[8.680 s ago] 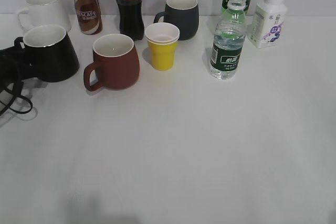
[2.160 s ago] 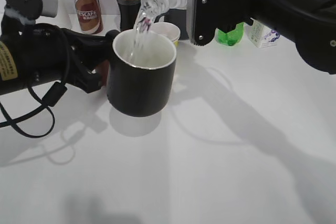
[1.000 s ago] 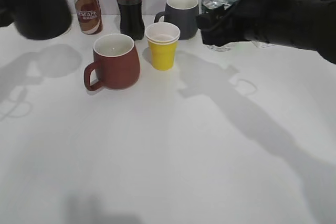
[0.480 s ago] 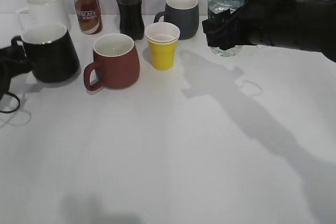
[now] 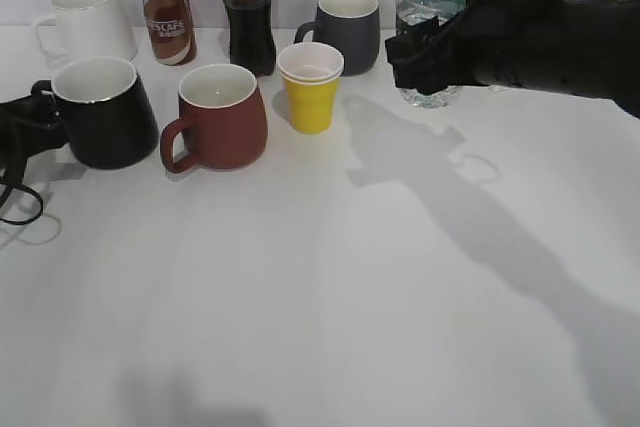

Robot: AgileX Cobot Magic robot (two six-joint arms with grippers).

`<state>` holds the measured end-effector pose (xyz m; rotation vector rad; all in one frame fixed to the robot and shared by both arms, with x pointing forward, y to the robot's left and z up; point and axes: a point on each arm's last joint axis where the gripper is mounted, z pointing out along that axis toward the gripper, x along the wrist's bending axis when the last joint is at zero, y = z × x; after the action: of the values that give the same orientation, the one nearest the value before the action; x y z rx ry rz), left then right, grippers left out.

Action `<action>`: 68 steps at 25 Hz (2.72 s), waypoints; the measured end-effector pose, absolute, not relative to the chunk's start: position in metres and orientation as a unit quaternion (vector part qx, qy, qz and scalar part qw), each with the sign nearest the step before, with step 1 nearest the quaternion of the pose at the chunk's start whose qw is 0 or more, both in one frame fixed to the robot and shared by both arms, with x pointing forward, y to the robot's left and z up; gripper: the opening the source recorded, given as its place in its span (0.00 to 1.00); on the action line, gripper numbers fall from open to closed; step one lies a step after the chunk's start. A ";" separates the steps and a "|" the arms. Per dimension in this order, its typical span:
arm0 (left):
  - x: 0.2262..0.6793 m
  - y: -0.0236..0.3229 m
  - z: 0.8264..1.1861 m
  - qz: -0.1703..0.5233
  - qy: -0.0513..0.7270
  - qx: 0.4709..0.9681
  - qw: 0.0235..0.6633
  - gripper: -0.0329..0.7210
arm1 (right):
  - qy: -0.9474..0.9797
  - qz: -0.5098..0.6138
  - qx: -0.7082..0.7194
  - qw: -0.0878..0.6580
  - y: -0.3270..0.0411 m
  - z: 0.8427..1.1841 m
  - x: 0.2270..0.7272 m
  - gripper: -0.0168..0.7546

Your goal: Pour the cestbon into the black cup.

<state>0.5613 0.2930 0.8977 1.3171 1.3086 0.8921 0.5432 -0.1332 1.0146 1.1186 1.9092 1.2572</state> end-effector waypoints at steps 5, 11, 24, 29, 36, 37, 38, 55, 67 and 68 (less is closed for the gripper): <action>0.562 0.290 0.901 0.372 0.529 0.549 0.529 0.36 | 0.716 0.473 0.422 0.293 -0.133 1.015 0.543 0.61; 0.551 0.290 0.915 0.384 0.516 0.543 0.540 0.41 | 0.702 0.471 0.445 0.295 -0.143 1.015 0.548 0.61; 0.497 0.288 0.930 0.388 0.511 0.550 0.535 0.41 | 0.646 0.469 0.516 0.312 -0.179 0.951 0.567 0.61; 0.492 0.288 0.935 0.399 0.497 0.551 0.538 0.41 | 0.651 0.474 0.507 0.308 -0.181 0.923 0.557 0.61; 0.492 0.287 0.939 0.408 0.484 0.542 0.552 0.41 | 0.639 0.491 0.501 0.316 -0.183 0.919 0.552 0.88; 0.492 0.287 0.939 0.408 0.483 0.542 0.553 0.41 | 0.636 0.495 0.500 0.319 -0.183 0.922 0.552 0.88; 0.492 0.287 0.940 0.409 0.482 0.542 0.554 0.41 | 0.632 0.500 0.497 0.322 -0.183 0.927 0.551 0.89; 0.405 0.298 1.088 0.470 0.510 0.539 0.478 0.42 | 0.672 0.490 0.417 0.366 -0.204 1.101 0.479 0.89; 0.277 0.301 1.104 0.333 0.611 0.590 0.410 0.81 | 0.789 0.338 0.469 0.206 -0.243 1.111 0.345 0.88; 0.270 0.301 1.100 0.316 0.618 0.600 0.398 0.82 | 0.793 0.328 0.474 0.198 -0.249 1.108 0.335 0.88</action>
<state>0.2704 0.3005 1.0998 1.5192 1.5638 0.7993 0.3345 -0.2485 1.1083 1.3253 2.2203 0.9170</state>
